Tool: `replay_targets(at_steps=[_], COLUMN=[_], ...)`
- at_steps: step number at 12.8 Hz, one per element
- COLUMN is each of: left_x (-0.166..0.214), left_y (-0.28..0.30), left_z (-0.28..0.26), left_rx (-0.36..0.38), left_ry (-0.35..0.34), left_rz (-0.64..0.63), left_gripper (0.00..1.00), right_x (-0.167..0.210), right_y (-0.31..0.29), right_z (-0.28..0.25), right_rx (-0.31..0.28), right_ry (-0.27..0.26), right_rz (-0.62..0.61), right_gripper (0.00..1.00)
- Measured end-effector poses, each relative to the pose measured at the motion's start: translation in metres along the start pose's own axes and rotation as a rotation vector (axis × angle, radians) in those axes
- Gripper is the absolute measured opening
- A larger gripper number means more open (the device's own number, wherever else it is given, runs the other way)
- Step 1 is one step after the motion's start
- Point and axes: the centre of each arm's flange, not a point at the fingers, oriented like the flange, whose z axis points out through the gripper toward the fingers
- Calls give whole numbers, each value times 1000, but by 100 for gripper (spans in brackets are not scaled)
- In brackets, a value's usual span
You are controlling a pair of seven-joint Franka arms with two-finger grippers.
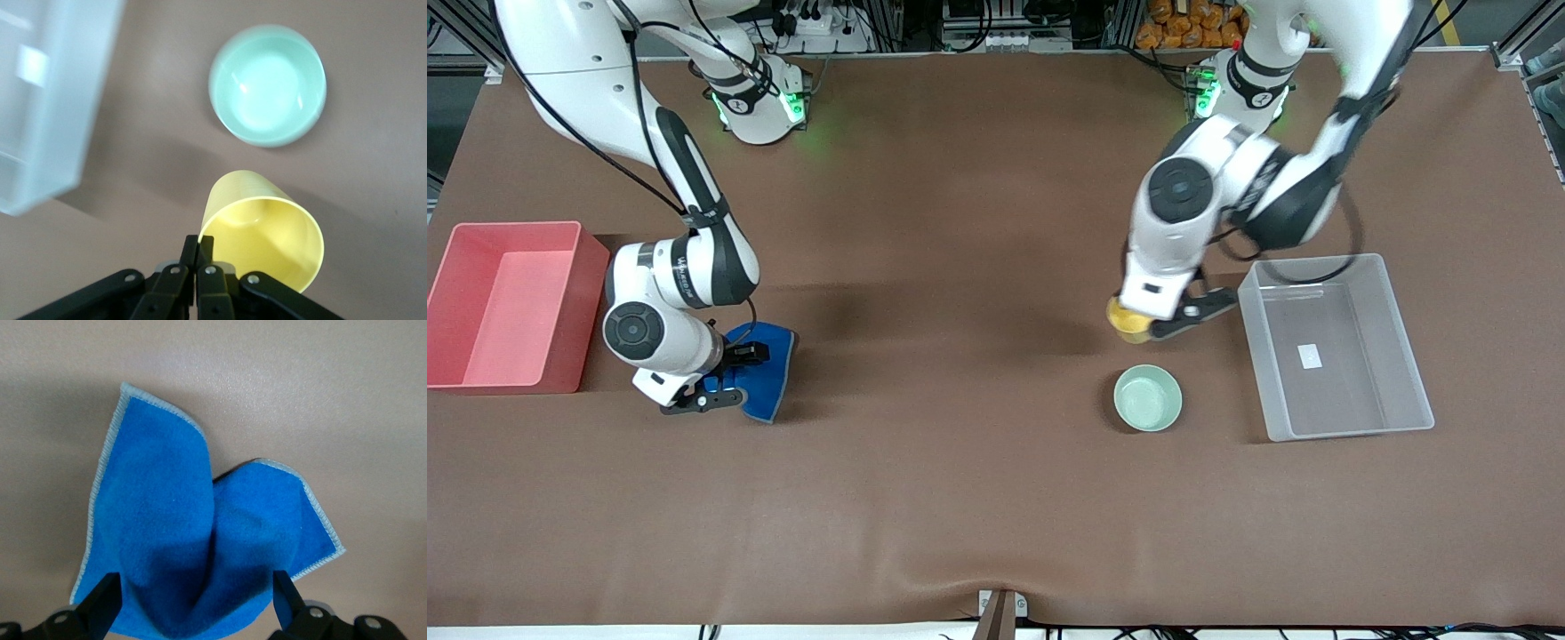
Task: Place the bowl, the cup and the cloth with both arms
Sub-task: 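Carry the cup into the clear bin while the right gripper lifts the cloth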
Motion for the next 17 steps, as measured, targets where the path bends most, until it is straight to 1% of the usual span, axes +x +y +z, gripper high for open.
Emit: replay_targets(at_steps=[1, 2, 5, 7, 9, 11, 12, 14, 17], left_x=[18, 37, 99, 138, 160, 166, 167, 157, 131], left_y=[-22, -46, -129, -195, -243, -270, -279, -281, -271], left_z=[-21, -39, -55, -44, -22, 14, 37, 90, 147], left_rx=[-1, 1, -18, -22, -21, -16, -22, -49, -69], left_ry=[22, 31, -6, -43, -88, -148, -165, -169, -216], left_rz=[-1, 11, 79, 142, 149, 120, 107, 108, 147], left_gripper=[2, 2, 2, 2, 2, 2, 2, 2, 2], right_x=[-1, -2, -2, -2, -1, 2, 3, 1, -22], right_y=[0, 0, 0, 0, 1, 3, 6, 15, 28], right_z=[3, 4, 5, 5, 4, -5, -18, -56, -129], right_rx=[0, 0, 0, 0, 0, -1, -1, 3, 12], right_ry=[1, 2, 2, 2, 9, 33, 55, 89, 99], right_rz=[0, 0, 0, 1, 1, 4, 9, 24, 39], right_gripper=[100, 91, 52, 29, 7, 6, 6, 6, 6])
